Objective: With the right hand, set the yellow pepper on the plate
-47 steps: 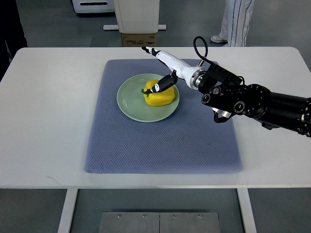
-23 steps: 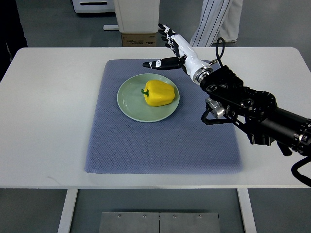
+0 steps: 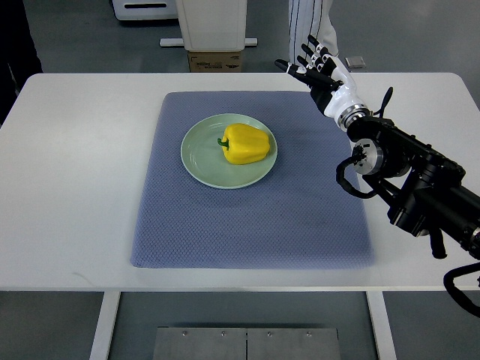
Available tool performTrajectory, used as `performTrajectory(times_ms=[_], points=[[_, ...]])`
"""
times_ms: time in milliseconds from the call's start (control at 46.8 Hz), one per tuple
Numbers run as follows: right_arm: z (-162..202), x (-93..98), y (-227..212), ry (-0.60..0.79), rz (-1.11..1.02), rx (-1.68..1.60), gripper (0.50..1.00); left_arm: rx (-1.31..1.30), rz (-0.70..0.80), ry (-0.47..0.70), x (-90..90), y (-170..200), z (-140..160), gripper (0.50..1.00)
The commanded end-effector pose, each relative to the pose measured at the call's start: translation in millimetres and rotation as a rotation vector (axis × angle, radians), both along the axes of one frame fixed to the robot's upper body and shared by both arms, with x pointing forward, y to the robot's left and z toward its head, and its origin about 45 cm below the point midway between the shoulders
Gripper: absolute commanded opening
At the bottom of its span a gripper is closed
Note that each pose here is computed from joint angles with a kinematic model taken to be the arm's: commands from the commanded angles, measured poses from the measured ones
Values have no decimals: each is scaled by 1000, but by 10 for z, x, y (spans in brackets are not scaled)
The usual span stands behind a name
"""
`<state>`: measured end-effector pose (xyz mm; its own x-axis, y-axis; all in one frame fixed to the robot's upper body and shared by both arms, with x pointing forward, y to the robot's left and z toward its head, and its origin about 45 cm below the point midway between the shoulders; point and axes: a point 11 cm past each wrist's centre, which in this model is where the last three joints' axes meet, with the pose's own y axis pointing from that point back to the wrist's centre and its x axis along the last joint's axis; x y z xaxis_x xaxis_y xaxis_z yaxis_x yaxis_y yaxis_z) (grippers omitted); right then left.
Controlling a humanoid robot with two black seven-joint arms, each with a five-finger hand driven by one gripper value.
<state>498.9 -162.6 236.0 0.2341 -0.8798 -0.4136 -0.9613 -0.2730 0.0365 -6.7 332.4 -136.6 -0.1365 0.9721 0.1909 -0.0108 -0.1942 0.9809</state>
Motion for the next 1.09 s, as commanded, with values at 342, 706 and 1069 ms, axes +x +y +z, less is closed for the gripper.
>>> performTrajectory(times_ms=[342,706,1069], points=[[-351,18,-631,93,-162,104,1000,0,-1,0,1,0,0,1000],[-659,-142,-1090,148,-244,64,1000,0,-1,0,1,0,0,1000],[-711,-173,-1107,158,-247,60,1000,0,-1,0,1,0,0,1000]])
